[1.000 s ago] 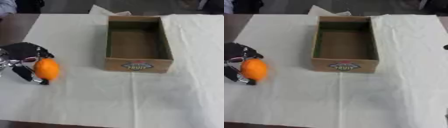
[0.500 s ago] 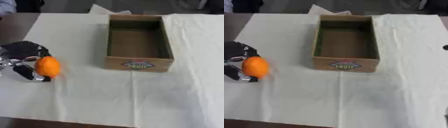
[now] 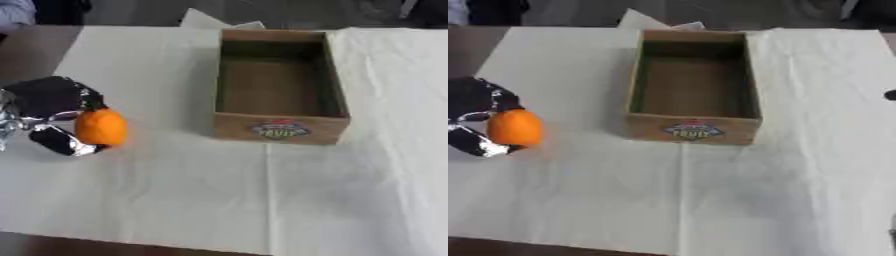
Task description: Pick up objects on the table and place them in the box.
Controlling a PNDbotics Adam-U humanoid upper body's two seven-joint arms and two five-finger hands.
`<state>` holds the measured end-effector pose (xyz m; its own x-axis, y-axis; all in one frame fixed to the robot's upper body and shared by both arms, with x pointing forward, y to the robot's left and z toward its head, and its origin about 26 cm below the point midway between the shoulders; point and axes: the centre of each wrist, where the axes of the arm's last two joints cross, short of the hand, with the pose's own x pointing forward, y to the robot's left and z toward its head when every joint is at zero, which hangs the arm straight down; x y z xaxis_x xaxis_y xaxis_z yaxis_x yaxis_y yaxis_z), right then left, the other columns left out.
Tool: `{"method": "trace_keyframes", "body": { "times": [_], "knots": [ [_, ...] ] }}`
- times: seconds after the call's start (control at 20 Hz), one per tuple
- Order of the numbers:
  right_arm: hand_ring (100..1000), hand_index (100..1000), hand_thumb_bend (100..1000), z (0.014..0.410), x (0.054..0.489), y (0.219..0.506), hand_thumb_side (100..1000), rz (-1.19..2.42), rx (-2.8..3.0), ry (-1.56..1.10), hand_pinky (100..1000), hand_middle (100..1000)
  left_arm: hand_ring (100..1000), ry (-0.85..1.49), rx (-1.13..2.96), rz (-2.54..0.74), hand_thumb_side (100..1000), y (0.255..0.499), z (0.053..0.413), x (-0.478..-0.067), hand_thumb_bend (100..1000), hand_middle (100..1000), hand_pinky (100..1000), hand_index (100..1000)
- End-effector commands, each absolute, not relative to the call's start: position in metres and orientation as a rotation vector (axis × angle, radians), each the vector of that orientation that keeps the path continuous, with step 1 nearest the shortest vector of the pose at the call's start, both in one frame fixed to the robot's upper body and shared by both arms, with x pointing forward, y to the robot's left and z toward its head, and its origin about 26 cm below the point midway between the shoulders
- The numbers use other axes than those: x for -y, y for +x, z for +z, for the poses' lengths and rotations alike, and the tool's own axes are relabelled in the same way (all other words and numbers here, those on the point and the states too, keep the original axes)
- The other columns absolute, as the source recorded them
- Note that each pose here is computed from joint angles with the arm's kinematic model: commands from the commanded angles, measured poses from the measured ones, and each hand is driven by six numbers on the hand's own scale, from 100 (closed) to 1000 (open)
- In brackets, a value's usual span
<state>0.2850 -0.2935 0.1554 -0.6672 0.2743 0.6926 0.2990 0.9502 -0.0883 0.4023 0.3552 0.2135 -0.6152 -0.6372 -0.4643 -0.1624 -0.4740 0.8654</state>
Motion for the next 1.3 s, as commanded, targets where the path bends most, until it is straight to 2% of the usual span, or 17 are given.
{"method": "trace_keyframes", "body": {
  "times": [0.05, 0.25, 0.35, 0.6, 1.3],
  "knots": [
    [914, 781, 100, 0.164, 0.294, 0.284, 943, -0.024, 2.365, -0.408, 870, 540, 537, 1.211, 1.399, -2.169, 616, 0.398, 0.231, -0.363, 100, 536, 349, 751],
    [914, 781, 100, 0.164, 0.294, 0.283, 944, -0.027, 2.365, -0.407, 870, 540, 508, 1.166, 1.449, -2.152, 453, 0.399, 0.229, -0.363, 100, 510, 306, 722],
    [914, 781, 100, 0.164, 0.294, 0.283, 944, -0.029, 2.364, -0.408, 870, 540, 499, 1.165, 1.482, -2.139, 421, 0.398, 0.232, -0.362, 100, 502, 293, 713],
    [913, 781, 100, 0.164, 0.295, 0.283, 944, -0.03, 2.368, -0.41, 869, 540, 480, 1.212, 1.635, -2.055, 393, 0.397, 0.256, -0.349, 100, 481, 261, 692],
    [903, 780, 100, 0.173, 0.29, 0.288, 935, -0.054, 2.428, -0.364, 864, 540, 455, 1.382, 2.023, -1.694, 362, 0.396, 0.331, -0.267, 100, 446, 182, 661]
  ]
}}
